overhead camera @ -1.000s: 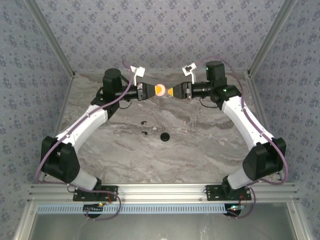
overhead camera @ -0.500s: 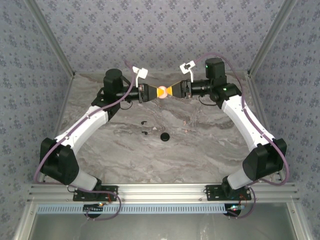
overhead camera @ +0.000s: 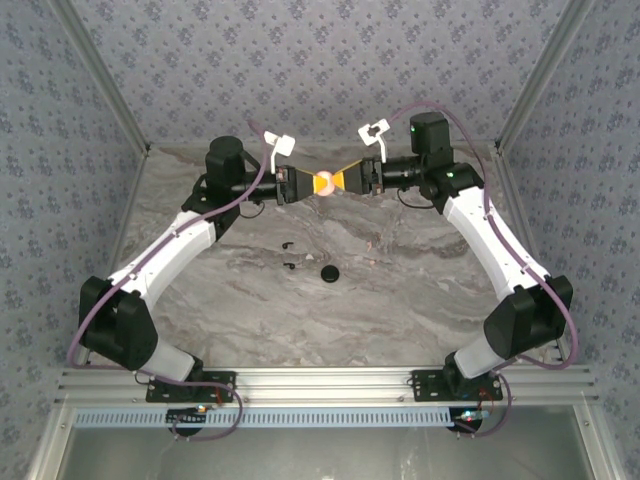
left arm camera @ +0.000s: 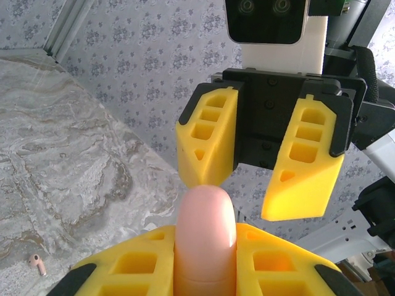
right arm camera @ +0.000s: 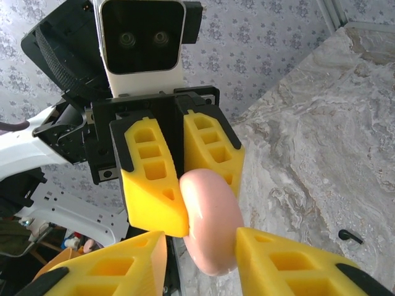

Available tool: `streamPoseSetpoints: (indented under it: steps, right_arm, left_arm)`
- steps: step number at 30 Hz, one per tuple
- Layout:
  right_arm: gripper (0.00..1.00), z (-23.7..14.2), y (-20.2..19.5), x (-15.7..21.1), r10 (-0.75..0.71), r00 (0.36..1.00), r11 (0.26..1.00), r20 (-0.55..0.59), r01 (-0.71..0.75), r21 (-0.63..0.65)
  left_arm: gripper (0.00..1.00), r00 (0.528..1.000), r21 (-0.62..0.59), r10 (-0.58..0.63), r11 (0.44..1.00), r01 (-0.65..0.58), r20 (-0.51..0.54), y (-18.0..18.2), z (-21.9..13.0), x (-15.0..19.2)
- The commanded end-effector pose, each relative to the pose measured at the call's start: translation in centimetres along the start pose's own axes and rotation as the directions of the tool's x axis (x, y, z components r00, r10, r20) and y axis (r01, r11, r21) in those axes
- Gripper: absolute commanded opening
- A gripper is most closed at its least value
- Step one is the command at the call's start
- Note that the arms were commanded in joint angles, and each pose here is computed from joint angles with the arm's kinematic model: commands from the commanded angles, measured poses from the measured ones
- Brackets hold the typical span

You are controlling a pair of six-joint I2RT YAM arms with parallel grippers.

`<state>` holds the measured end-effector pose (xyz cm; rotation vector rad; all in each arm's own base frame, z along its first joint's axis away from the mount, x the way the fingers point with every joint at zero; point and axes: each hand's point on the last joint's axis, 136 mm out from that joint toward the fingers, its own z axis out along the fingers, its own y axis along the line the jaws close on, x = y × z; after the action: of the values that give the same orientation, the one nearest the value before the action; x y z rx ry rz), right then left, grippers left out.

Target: Insert wireless bluetooth earbuds into charging case

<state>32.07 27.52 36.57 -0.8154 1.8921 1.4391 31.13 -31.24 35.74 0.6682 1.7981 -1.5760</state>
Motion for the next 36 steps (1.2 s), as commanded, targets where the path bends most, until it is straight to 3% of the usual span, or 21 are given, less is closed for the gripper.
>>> streamPoseSetpoints:
  steps: [1,11,19,26,36]
  right_arm:
    - [0.39,1.0,1.2,0.5,-0.012,0.999,0.998,-0.036,0.009,-0.059]
    - [0.45,1.2,0.6,0.6,0.0,0.999,0.999,-0.043,-0.002,-0.043]
    - [0.27,1.2,1.7,0.6,-0.016,0.999,0.996,-0.048,0.012,-0.088]
    - [0.16,0.6,1.6,0.1,-0.031,0.999,0.999,-0.023,0.031,-0.037]
    - [0.27,0.2,2.3,-0.1,-0.042,0.999,0.998,-0.013,0.042,-0.037]
  left_arm:
    - [0.08,0.993,0.073,0.115,0.99,-0.116,0.026,-3.8,-0.2,-1.6]
    - [0.08,0.993,0.07,0.12,0.99,-0.121,0.019,-4.0,-0.2,-1.5]
    - [0.08,0.993,0.058,0.12,0.991,-0.121,0.019,-3.8,-0.2,-1.5]
    - [0.08,0.993,0.02,0.118,0.993,-0.118,0.016,-3.3,-0.3,-1.3]
    - [0.07,0.992,-0.021,0.12,0.993,-0.119,0.031,-2.8,-0.5,-1.5]
